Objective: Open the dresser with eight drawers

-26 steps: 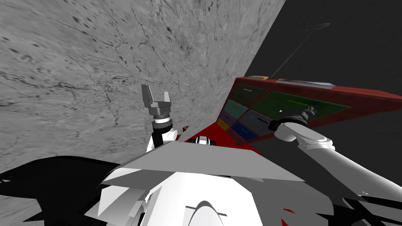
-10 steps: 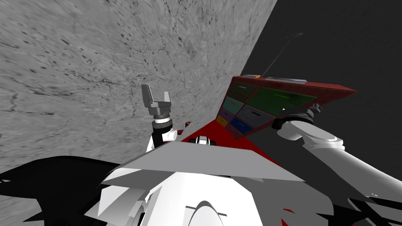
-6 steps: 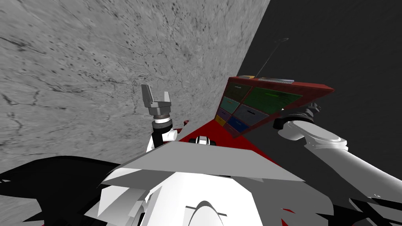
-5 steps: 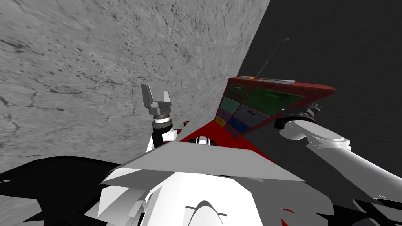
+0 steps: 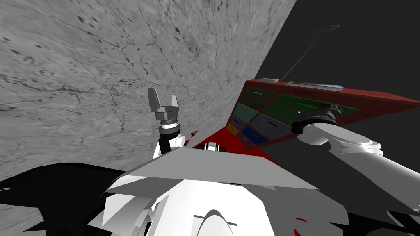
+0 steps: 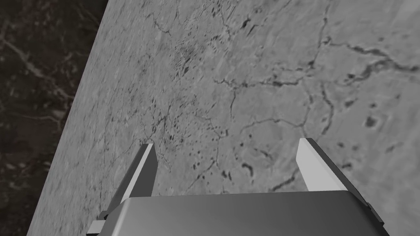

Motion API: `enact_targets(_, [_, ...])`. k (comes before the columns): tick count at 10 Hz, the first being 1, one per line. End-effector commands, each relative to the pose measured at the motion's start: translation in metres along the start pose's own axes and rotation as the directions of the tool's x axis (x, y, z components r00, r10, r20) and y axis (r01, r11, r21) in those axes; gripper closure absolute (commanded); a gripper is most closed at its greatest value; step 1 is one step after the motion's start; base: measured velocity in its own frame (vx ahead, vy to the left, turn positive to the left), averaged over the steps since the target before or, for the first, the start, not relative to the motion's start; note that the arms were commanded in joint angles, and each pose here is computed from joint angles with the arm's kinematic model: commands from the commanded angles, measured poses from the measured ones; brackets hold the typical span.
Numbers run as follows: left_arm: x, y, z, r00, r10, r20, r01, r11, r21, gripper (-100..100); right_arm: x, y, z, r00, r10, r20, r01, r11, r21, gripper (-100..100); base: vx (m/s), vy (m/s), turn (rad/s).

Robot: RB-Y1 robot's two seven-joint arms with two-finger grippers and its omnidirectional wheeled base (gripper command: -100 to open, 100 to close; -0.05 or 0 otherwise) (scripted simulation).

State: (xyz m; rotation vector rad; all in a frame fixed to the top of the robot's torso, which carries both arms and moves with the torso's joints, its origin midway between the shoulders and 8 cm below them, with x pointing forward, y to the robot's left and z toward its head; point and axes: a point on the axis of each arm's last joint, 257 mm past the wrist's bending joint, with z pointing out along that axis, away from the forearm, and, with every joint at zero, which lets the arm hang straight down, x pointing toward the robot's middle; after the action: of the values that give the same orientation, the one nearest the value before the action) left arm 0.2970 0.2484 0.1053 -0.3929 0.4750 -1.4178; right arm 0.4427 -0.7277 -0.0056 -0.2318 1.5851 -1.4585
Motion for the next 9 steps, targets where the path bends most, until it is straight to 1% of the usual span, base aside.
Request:
enact_targets(1, [0.0, 0.0, 0.0, 1.0, 0.0, 0.0, 0.0, 1.0, 0.0, 0, -0.005, -0.011, 0.006, 1.0, 0.0, 0.004, 0.0, 1.0, 0.001, -100, 0.093, -0.028, -0.014])
enact_targets(2, [0.0, 0.0, 0.0, 1.0, 0.0, 0.0, 0.0, 1.0, 0.0, 0, -0.002, -0.005, 0.002, 1.0, 0.001, 0.002, -0.001, 1.0, 0.001, -100, 0.057, -0.021, -0.001])
enact_targets(3, [0.0, 0.0, 0.0, 1.0, 0.0, 0.0, 0.0, 1.0, 0.0, 0, -0.003, -0.006, 0.003, 1.0, 0.001, 0.003, -0.001, 1.0, 0.001, 100, 0.008, -0.003, 0.002])
enact_targets(5, [0.0, 0.0, 0.0, 1.0, 0.0, 0.0, 0.0, 1.0, 0.0, 0, -0.001, -0.01, 0.004, 1.0, -0.002, -0.007, 0.002, 1.0, 0.008, 100, -0.116, 0.089, 0.053])
enact_targets(8, [0.0, 0.0, 0.0, 1.0, 0.0, 0.0, 0.0, 1.0, 0.0, 0, 0.002, -0.016, 0.006, 1.0, -0.005, -0.02, 0.006, 1.0, 0.017, 100, -0.141, 0.144, 0.052])
enact_targets(9, [0.0, 0.0, 0.0, 1.0, 0.0, 0.0, 0.0, 1.0, 0.0, 0, 0.003, -0.013, 0.006, 1.0, -0.007, -0.02, 0.007, 1.0, 0.012, 100, -0.08, 0.072, 0.013])
